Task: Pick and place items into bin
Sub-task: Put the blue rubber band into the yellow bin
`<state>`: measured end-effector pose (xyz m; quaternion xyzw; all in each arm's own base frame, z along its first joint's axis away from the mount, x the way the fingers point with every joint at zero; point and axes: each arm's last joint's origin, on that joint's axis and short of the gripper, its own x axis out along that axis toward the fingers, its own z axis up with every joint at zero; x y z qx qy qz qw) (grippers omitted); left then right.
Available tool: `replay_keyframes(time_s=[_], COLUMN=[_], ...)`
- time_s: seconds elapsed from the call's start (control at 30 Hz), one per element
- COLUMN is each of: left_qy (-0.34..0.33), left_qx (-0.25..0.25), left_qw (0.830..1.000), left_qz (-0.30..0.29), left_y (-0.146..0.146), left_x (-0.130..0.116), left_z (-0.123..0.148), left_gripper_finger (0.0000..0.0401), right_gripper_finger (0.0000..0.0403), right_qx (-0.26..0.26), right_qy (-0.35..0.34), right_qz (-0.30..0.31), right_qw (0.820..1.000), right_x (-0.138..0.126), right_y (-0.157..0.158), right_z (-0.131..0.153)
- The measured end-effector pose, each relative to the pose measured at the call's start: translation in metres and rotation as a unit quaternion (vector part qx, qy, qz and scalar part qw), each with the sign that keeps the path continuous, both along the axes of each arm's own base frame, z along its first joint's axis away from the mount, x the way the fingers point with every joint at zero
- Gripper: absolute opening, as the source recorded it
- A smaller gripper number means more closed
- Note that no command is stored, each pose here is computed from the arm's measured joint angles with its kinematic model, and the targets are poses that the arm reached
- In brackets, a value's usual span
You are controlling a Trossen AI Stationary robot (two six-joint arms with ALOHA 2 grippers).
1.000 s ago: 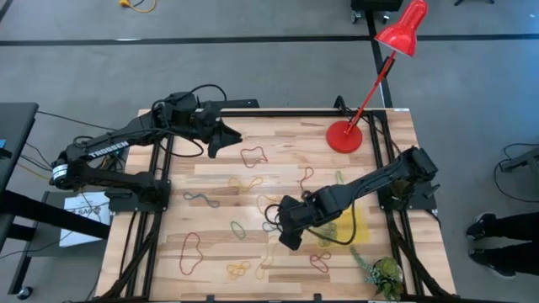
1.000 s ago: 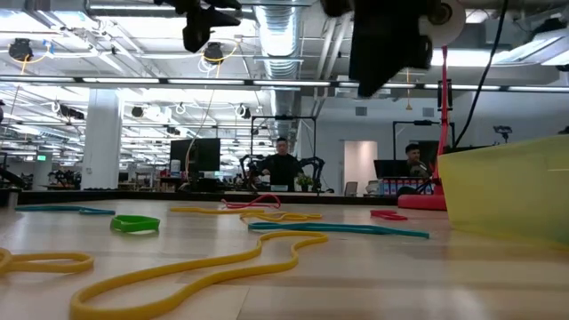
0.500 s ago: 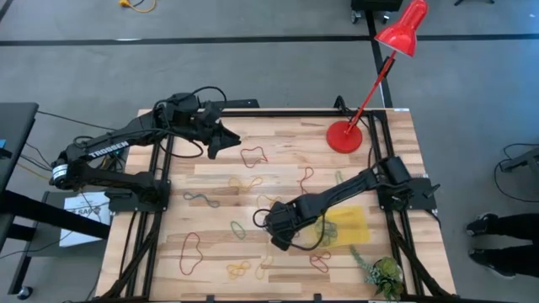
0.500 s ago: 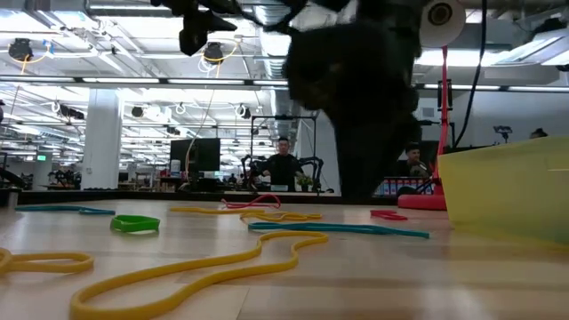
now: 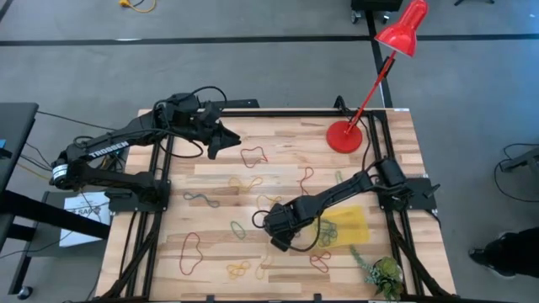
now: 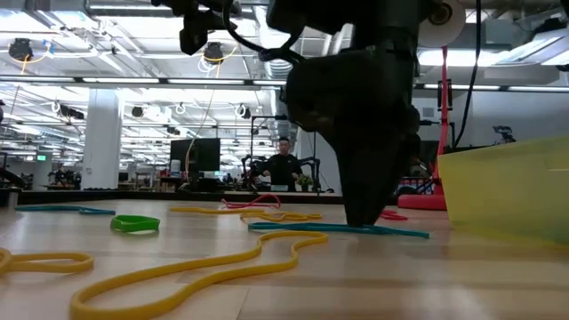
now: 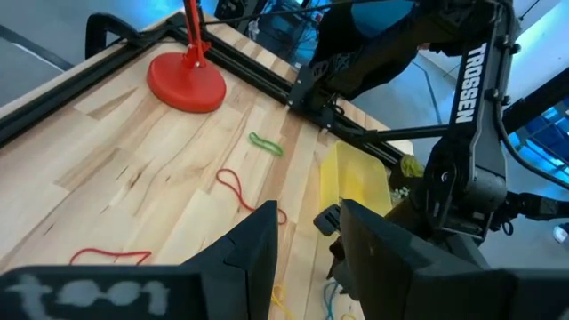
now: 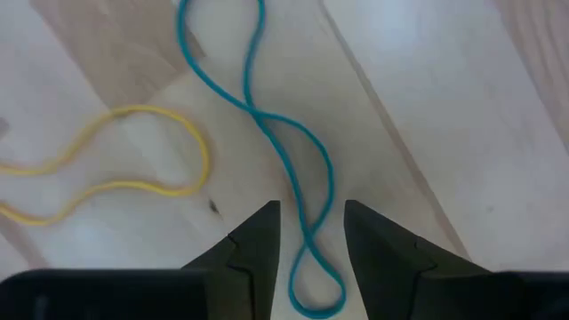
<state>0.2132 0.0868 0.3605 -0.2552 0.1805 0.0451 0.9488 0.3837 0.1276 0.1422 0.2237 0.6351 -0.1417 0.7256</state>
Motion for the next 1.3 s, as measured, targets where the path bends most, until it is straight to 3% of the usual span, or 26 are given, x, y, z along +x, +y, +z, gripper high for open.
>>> replay_keyframes(time_s=[0.57, 0.67, 0.87, 1.3], left_qy=[-0.001, 0.0, 0.002, 0.004], left_qx=[-0.002, 0.001, 0.005, -0.006], left_qw=[1.0, 1.0, 1.0, 0.999], left_qz=[0.005, 0.012, 0.026, 0.053], left_y=[0.0, 0.001, 0.002, 0.003], left_x=[0.0, 0.0, 0.0, 0.0], left_z=[0.0, 0.0, 0.0, 0.0], left_gripper_finger=[0.0114, 0.0114, 0.0114, 0.0114], right_gripper_finger=[0.0119, 0.0101, 0.0011, 0.0003], right_qx=[-0.001, -0.001, -0.002, 0.009], right_qy=[0.0, -0.002, -0.003, 0.005], right_qz=[0.003, 0.003, 0.007, 0.014], right_qw=[1.0, 1.0, 1.0, 1.0], right_x=[-0.006, -0.005, -0.005, 0.007], right_y=[-0.003, -0.003, -0.003, -0.008], right_z=[-0.009, -0.01, -0.011, 0.014])
